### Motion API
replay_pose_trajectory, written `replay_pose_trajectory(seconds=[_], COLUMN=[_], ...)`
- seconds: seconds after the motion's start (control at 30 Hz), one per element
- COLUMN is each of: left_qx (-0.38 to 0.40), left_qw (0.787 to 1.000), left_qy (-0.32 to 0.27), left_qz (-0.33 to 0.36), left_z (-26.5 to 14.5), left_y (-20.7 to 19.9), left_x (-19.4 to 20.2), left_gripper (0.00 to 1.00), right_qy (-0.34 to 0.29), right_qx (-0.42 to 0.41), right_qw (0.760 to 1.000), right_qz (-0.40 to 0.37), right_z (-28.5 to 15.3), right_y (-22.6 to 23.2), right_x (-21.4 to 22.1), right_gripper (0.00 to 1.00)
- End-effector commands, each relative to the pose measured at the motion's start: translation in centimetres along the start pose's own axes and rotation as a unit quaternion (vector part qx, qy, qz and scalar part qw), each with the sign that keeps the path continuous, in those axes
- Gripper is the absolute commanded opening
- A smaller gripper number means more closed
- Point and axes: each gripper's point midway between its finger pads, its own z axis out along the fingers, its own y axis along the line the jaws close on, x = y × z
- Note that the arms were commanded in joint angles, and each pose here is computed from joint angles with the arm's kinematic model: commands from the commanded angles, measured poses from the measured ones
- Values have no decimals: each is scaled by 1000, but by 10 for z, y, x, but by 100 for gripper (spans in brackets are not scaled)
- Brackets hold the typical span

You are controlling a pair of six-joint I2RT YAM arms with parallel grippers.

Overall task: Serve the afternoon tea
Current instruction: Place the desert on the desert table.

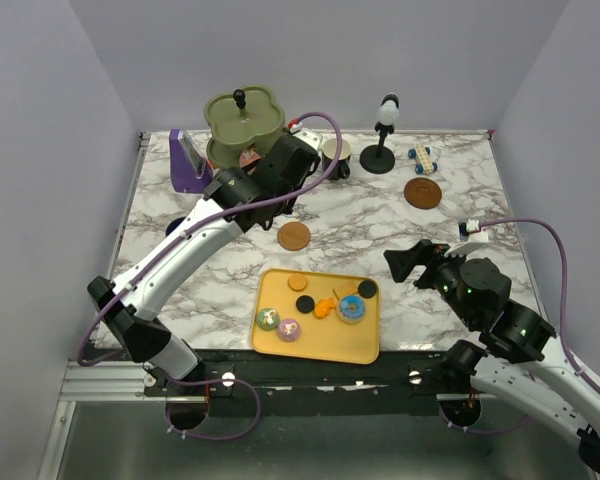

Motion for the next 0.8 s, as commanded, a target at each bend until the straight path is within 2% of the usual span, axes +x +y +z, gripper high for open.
replay_pose_trajectory(seconds=[0.0,0.37,0.77], left_qx=[4,-38,-64], left_qw=[1000,999,998], left_qy=[-22,-6,-1], left_qz=[-1,8,9], left_z=[14,55,75], left_y=[4,25,39], left_x=[-28,-41,-49], left_gripper=[37,36,36], right_qy=[-2,0,2], right_qx=[1,0,3], right_qw=[1000,1000,1000], right_qz=[1,0,-2], right_z=[0,0,2], right_y=[-1,-1,-2], right_x=[2,2,4], right_gripper=[100,100,100])
